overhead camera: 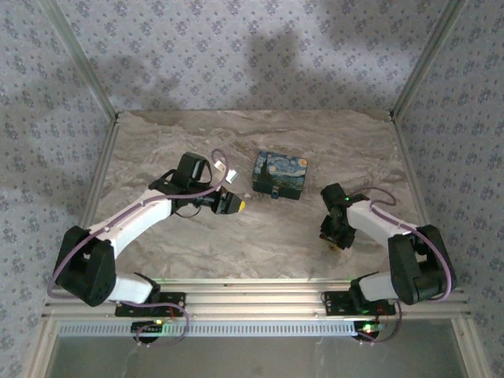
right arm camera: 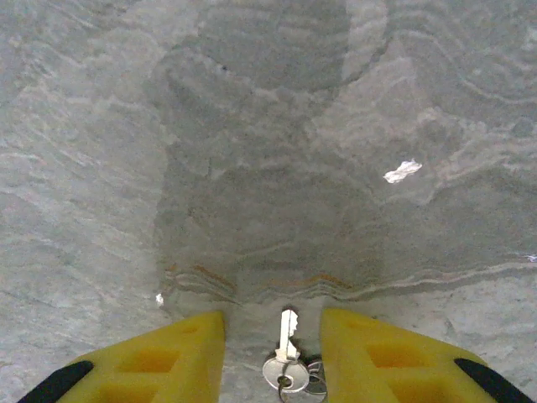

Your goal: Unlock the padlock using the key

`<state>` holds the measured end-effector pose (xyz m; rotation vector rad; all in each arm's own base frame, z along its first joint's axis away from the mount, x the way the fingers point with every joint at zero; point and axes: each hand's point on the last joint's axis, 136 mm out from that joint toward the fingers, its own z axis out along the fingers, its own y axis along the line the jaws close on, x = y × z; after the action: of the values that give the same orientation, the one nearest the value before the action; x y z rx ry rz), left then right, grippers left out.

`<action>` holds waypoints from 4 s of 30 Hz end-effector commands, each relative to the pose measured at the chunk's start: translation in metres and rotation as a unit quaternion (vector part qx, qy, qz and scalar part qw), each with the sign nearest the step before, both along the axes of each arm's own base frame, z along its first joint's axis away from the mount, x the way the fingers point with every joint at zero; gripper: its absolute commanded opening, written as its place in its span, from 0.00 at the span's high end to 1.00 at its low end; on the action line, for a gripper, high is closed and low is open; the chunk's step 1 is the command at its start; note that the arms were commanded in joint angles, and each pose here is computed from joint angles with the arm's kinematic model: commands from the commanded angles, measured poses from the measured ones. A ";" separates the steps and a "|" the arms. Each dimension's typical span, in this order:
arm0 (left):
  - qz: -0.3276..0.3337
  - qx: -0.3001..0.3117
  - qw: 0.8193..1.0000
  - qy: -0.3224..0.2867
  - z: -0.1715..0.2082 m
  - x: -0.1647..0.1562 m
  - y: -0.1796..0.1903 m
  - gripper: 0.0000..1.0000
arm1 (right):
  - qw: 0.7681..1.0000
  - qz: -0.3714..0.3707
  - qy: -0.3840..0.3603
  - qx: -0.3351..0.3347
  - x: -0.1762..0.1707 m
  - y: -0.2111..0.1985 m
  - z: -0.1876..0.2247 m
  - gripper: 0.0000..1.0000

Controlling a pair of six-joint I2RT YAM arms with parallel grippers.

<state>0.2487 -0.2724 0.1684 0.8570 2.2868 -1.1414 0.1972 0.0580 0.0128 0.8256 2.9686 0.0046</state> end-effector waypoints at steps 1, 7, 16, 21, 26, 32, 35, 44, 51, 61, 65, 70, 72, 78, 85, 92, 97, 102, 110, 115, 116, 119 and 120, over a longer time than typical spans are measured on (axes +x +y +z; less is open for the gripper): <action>-0.014 -0.025 0.999 -0.025 0.019 -0.003 -0.005 0.64 | 1.000 -0.016 0.008 -0.009 -0.003 -0.003 -0.008 0.66; -0.013 -0.024 0.999 -0.027 0.022 -0.006 -0.002 0.64 | 1.000 -0.007 0.013 -0.013 -0.005 -0.001 -0.009 0.77; -0.008 -0.017 1.000 -0.024 0.022 -0.011 0.002 0.63 | 1.000 0.020 0.007 0.000 -0.003 0.013 -0.009 0.99; -0.005 -0.015 1.000 -0.025 0.022 -0.014 0.005 0.63 | 0.997 0.052 -0.036 0.037 0.018 0.042 0.001 1.00; -0.002 -0.014 1.000 -0.024 0.022 -0.016 0.007 0.63 | 0.991 0.106 -0.070 0.052 0.038 0.076 0.020 1.00; 0.002 -0.011 1.000 -0.028 0.022 -0.018 0.009 0.63 | 0.976 0.158 -0.130 0.073 0.064 0.116 0.050 1.00; 0.011 -0.016 0.999 -0.031 0.025 -0.016 0.010 0.62 | 0.964 0.183 -0.170 0.093 0.073 0.135 0.069 1.00; 0.084 -0.113 0.988 -0.054 0.056 0.002 0.005 0.54 | 0.911 0.203 -0.316 0.171 0.095 0.168 0.155 1.00; 0.139 -0.191 0.970 -0.061 0.084 0.016 -0.001 0.44 | 0.875 0.200 -0.387 0.213 0.102 0.180 0.219 1.00; 0.125 -0.223 0.966 -0.032 0.090 0.013 -0.048 0.43 | 0.858 0.178 -0.411 0.251 0.102 0.193 0.252 1.00; 0.118 -0.224 0.967 -0.030 0.089 0.013 -0.059 0.45 | 0.854 0.180 -0.412 0.261 0.099 0.198 0.255 1.00; 0.112 -0.232 0.966 -0.028 0.089 0.017 -0.067 0.51 | 0.853 0.183 -0.410 0.267 0.097 0.201 0.256 1.00; 0.112 -0.234 0.965 -0.028 0.091 0.019 -0.069 0.52 | 0.853 0.183 -0.408 0.268 0.096 0.202 0.256 1.00; 0.099 -0.236 0.966 -0.025 0.090 0.020 -0.075 0.59 | 0.850 0.181 -0.410 0.277 0.094 0.204 0.260 1.00; 0.090 -0.239 0.966 -0.024 0.088 0.019 -0.078 0.65 | 0.848 0.179 -0.410 0.284 0.093 0.206 0.261 1.00; 0.086 -0.238 0.967 -0.034 0.089 0.019 -0.078 0.75 | 0.847 0.179 -0.405 0.293 0.090 0.210 0.261 1.00; 0.083 -0.239 0.966 -0.045 0.091 0.019 -0.078 1.00 | 0.846 0.176 -0.405 0.298 0.088 0.211 0.262 1.00; 0.083 -0.227 0.969 -0.059 0.088 0.019 -0.075 1.00 | 0.844 0.168 -0.407 0.306 0.088 0.211 0.267 1.00; 0.083 -0.182 0.976 -0.092 0.078 0.017 -0.066 1.00 | 0.845 0.121 -0.421 0.307 0.086 0.194 0.280 0.47; 0.079 -0.161 0.977 -0.116 0.077 0.014 -0.060 1.00 | 0.850 0.112 -0.414 0.306 0.085 0.192 0.276 0.44; 0.078 -0.153 0.978 -0.120 0.076 0.013 -0.059 1.00 | 0.851 0.111 -0.411 0.308 0.085 0.193 0.275 0.44; 0.076 -0.130 0.979 -0.139 0.075 0.011 -0.057 1.00 | 0.856 0.117 -0.396 0.312 0.085 0.200 0.269 0.46; 0.075 -0.119 0.979 -0.146 0.075 0.010 -0.057 1.00 | 0.858 0.120 -0.390 0.313 0.085 0.203 0.266 0.47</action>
<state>0.2608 -0.3291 0.2245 0.6245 1.9501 -1.2015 0.2825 0.2545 0.2760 0.3103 2.2048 1.0644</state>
